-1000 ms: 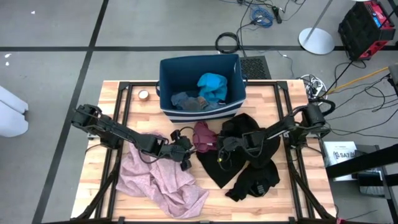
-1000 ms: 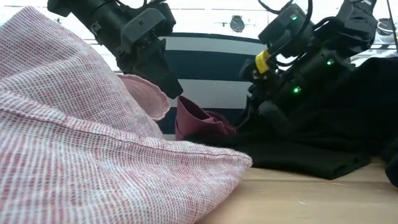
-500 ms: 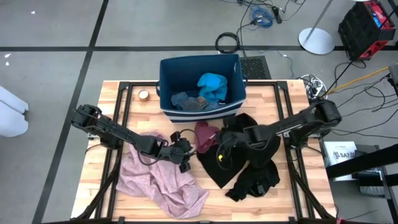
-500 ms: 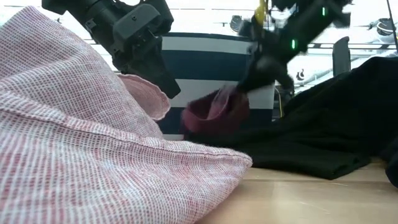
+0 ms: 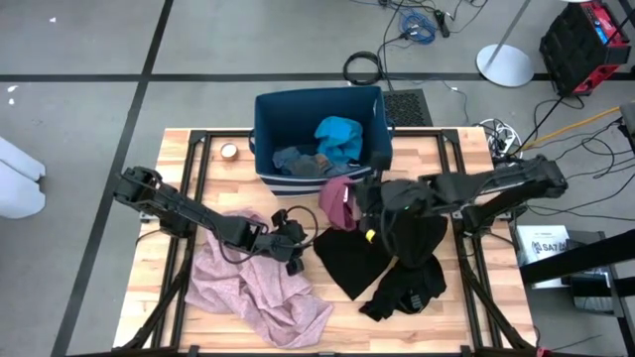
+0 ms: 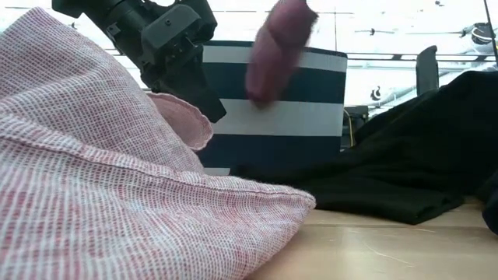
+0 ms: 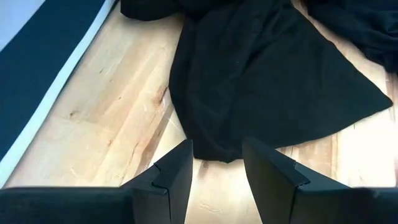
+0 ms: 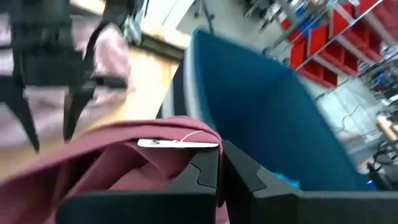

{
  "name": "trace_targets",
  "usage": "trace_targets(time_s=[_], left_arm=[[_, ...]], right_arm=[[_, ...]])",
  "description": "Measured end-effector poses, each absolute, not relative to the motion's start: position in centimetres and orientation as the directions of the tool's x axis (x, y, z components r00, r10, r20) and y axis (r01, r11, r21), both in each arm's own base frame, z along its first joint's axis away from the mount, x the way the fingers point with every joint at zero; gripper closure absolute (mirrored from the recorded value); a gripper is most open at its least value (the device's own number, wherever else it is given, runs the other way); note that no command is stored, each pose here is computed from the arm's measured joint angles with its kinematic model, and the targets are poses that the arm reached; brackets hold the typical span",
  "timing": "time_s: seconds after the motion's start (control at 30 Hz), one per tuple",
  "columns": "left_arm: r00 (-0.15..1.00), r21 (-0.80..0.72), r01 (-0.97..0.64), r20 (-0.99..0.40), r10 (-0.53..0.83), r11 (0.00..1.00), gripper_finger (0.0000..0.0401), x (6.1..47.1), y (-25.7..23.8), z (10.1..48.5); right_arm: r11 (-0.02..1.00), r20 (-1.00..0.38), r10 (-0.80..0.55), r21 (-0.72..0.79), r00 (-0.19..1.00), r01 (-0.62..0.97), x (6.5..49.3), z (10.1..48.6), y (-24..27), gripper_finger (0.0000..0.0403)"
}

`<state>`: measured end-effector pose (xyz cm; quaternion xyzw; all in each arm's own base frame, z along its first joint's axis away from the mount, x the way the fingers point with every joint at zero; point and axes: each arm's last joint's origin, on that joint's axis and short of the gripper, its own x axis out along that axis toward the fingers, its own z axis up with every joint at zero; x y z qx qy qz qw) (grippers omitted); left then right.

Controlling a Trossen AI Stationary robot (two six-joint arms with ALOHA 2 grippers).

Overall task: Sort clothes
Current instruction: Put the maroon boxer shorts into the blue laundry bin

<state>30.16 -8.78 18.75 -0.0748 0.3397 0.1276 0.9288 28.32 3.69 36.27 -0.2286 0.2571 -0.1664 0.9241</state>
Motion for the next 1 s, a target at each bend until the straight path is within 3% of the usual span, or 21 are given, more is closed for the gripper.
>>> trace_targets(time_s=[0.2,0.4,0.6,0.8,1.0], left_arm=[[0.744,-0.032,-0.257,-0.644,0.176,0.966,0.025,30.0,-9.4,18.8],[0.749,0.02,-0.303,-0.614,0.251,0.953,0.025,29.9,-9.6,18.9],[0.763,0.129,-0.307,-0.559,0.325,0.943,0.025,29.7,-10.1,19.2],[0.765,0.15,-0.302,-0.551,0.333,0.942,0.025,29.7,-10.2,19.2],[0.765,0.152,-0.302,-0.551,0.334,0.941,0.025,29.7,-10.2,19.2]], right_arm=[[0.796,-0.263,-0.462,-0.544,0.847,0.265,27.5,41.7,2.8,0.0403],[0.724,-0.15,-0.563,-0.564,0.813,0.397,26.9,45.4,-0.7,0.0403],[0.775,-0.106,-0.548,-0.437,0.83,0.456,26.0,47.6,-6.1,0.0403],[0.804,-0.148,-0.559,-0.339,0.816,0.489,26.8,46.9,-11.5,0.0403],[0.86,-0.278,-0.501,-0.262,0.82,0.437,30.4,42.7,-16.1,0.0403]])
